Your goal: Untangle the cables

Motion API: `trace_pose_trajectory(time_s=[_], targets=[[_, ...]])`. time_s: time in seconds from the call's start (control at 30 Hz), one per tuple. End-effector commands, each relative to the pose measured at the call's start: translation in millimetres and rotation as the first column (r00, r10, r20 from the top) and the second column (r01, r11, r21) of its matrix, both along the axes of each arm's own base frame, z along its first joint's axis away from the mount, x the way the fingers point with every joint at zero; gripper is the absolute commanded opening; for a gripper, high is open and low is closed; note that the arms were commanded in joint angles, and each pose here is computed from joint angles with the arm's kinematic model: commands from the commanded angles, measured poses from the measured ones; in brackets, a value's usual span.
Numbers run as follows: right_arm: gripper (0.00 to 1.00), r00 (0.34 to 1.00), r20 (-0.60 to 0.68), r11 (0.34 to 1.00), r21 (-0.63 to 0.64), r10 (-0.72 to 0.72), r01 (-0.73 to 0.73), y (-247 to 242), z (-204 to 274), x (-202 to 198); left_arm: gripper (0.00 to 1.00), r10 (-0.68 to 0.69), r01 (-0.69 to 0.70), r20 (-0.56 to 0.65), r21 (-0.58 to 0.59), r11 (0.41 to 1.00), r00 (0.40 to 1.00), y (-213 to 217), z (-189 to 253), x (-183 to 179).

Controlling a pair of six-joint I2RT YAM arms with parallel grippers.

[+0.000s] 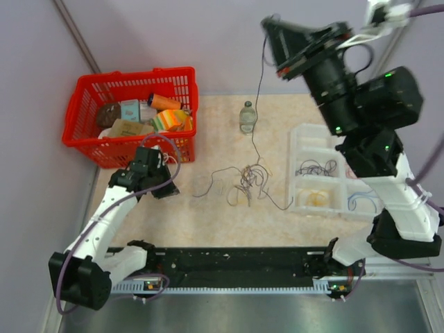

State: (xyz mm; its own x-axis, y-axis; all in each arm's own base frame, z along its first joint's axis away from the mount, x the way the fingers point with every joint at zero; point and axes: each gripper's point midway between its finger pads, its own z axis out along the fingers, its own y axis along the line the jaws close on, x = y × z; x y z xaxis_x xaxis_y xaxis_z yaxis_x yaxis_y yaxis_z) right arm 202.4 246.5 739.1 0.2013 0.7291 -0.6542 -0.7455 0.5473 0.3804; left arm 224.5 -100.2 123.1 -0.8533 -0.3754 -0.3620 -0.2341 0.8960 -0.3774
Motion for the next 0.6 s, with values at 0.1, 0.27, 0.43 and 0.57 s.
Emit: trace_pose_trajectory(time_s=[0.1,0.27,0.43,0.57], targets=[[0.0,0.881,-0.318,0.848,-0.506,-0.35,0.154,14,-224,65,0.0,-0.185,0.22,0.288,-0.094,0.971,0.94,-25,89,5],[0.0,0.797,-0.464,0.778,-0.629,-0.388,0.012,14,-360,65,0.0,-0.165,0.281,0.526,-0.147,0.948,0.834,-37,187,7],[0.0,0.705,-0.544,0.698,-0.709,-0.455,-0.096,-1,-445,59,0.0,-0.128,0.281,0.621,-0.156,0.947,0.773,-35,258,0],[0.0,0.585,-0.624,0.678,-0.716,-0.518,-0.163,-35,-503,60,0.0,-0.113,0.232,0.734,-0.062,0.971,0.669,-14,328,-12]])
